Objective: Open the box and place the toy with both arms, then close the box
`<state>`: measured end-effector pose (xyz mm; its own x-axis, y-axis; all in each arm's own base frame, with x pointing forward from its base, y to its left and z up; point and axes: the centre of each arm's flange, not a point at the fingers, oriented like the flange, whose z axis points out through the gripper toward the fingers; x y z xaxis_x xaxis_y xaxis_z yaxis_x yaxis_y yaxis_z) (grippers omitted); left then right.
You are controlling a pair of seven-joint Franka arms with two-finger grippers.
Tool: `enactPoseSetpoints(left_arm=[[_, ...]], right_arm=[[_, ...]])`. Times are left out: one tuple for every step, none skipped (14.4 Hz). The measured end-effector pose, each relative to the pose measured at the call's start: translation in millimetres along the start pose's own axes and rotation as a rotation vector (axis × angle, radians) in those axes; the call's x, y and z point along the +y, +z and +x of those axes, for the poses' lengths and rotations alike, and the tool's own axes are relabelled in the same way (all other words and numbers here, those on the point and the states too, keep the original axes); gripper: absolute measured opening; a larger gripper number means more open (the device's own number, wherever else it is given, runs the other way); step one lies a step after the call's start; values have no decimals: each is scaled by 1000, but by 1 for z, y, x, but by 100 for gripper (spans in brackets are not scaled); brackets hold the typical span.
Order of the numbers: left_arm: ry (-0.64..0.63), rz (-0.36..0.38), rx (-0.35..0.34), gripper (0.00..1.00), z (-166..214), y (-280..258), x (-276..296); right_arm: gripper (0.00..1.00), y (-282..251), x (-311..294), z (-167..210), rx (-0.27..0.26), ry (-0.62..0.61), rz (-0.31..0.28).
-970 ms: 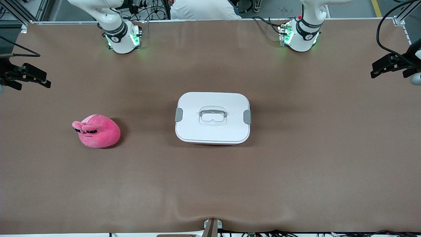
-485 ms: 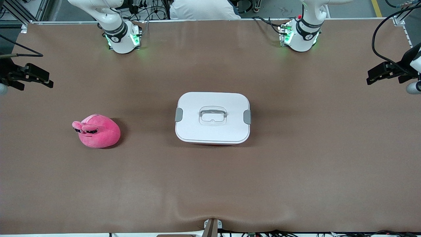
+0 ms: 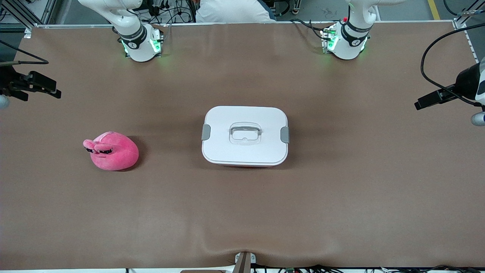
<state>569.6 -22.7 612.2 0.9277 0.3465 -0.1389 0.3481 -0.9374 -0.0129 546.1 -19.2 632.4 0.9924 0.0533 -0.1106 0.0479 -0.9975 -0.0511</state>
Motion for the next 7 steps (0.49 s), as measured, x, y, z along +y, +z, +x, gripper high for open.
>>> enactPoseSetpoints(left_arm=[[-37, -5, 0, 100, -2, -1, 5], [-72, -10, -3, 100, -4, -1, 10], [-107, -12, -5, 100, -7, 0, 16], [-142, -12, -6, 100, -9, 0, 21], [-177, -11, -8, 100, -12, 1, 27], [-207, -10, -10, 100, -15, 2, 34], [-235, -9, -12, 100, -18, 3, 41]], right_arm=[[100, 1, 0, -1, -10, -1, 1], [100, 2, 0, -2, -19, -8, 2], [100, 2, 1, -3, -26, -18, 3], [100, 3, 1, -3, -33, -24, 4], [100, 4, 1, -4, -37, -31, 4], [100, 5, -1, -4, -42, -39, 4], [100, 6, -5, -4, -48, -48, 4]])
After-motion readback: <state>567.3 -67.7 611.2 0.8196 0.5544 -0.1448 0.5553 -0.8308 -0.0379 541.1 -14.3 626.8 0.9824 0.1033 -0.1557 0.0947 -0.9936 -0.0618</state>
